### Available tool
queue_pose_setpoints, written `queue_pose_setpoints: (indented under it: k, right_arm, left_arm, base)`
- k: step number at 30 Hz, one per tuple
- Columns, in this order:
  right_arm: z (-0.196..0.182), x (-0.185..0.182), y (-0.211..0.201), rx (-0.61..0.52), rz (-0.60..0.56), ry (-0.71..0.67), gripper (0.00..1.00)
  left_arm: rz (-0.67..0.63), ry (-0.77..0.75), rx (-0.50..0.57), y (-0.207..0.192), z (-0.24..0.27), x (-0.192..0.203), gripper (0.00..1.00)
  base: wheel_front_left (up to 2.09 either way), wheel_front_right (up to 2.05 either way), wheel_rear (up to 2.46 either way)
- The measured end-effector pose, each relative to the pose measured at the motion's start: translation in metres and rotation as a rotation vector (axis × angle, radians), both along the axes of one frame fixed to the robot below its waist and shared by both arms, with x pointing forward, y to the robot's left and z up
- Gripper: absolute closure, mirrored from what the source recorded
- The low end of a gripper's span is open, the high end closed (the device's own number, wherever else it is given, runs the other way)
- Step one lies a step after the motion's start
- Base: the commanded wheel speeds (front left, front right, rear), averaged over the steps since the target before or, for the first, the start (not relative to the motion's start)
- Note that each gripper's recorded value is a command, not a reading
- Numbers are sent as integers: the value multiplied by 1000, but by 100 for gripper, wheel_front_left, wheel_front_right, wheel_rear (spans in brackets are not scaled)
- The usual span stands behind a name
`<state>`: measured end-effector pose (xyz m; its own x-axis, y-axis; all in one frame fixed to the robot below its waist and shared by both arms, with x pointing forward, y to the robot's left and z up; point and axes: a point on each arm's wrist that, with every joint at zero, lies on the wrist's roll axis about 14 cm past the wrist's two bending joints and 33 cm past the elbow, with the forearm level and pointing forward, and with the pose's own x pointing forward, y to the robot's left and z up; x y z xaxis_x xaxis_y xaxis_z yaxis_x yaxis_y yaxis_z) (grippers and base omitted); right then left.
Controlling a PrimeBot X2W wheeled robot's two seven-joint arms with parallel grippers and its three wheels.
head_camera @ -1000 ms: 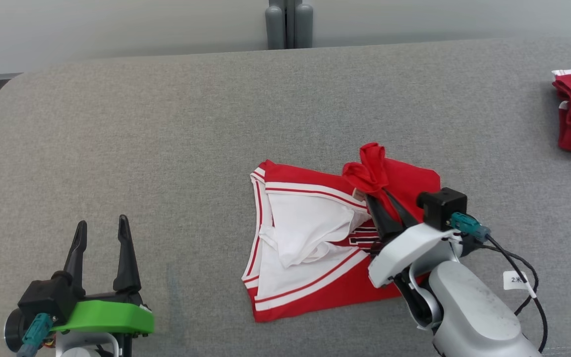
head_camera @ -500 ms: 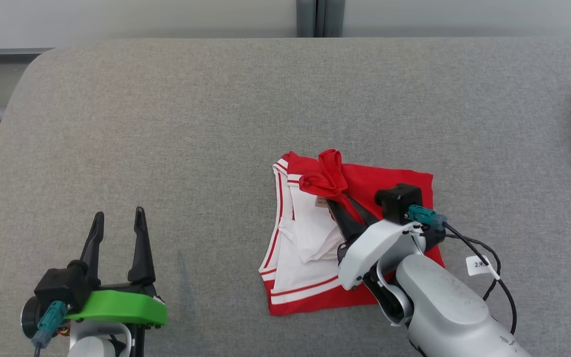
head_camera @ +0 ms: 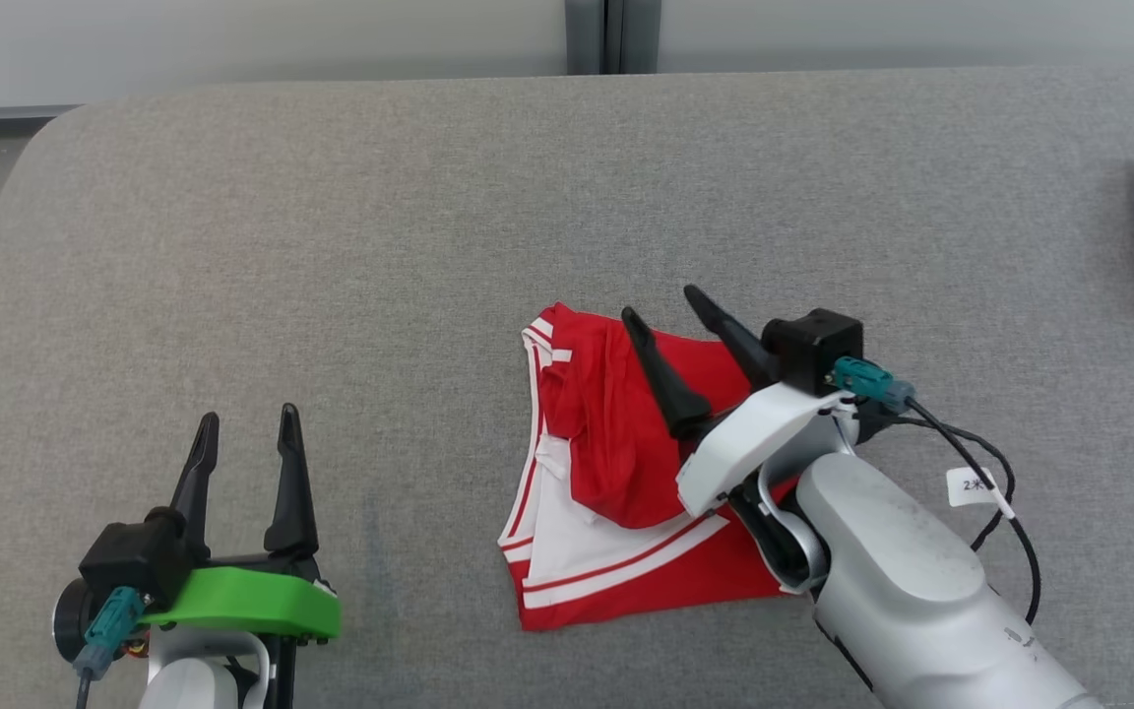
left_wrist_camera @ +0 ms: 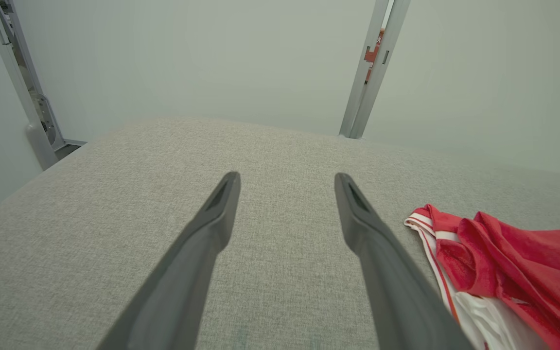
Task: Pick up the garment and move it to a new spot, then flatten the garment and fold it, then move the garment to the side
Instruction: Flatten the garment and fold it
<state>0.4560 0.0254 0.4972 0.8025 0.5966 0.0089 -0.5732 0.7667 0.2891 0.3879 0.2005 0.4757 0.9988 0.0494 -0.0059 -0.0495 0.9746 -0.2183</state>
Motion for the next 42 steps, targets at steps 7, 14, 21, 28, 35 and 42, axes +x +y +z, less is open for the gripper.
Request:
queue_pose_setpoints:
  k: [7,14,21,28,35,42]
  right_arm:
    - [28,10,-67,-22,-178,-131,0]
    - [30,-3,-142,-81,-353,-177,0]
    - [22,-33,-180,-100,-458,-167,0]
    - [6,-61,-190,-81,-516,-112,0]
    - [9,-65,-189,-93,-517,-127,0]
    - [10,-65,-183,-98,-502,-133,0]
  left_arm:
    - [-16,-15,4,-5,5,3,0]
    - [-47,-27,6,-15,8,4,0]
    - [-69,-32,8,-22,9,4,0]
    - [-78,-32,11,-24,10,2,0]
    - [-132,-30,20,-40,9,1,0]
    - [-310,-9,41,-94,1,-6,0]
  base:
    - [0,0,0]
    - [0,0,0]
    - [0,0,0]
    - [0,0,0]
    - [0,0,0]
    - [0,0,0]
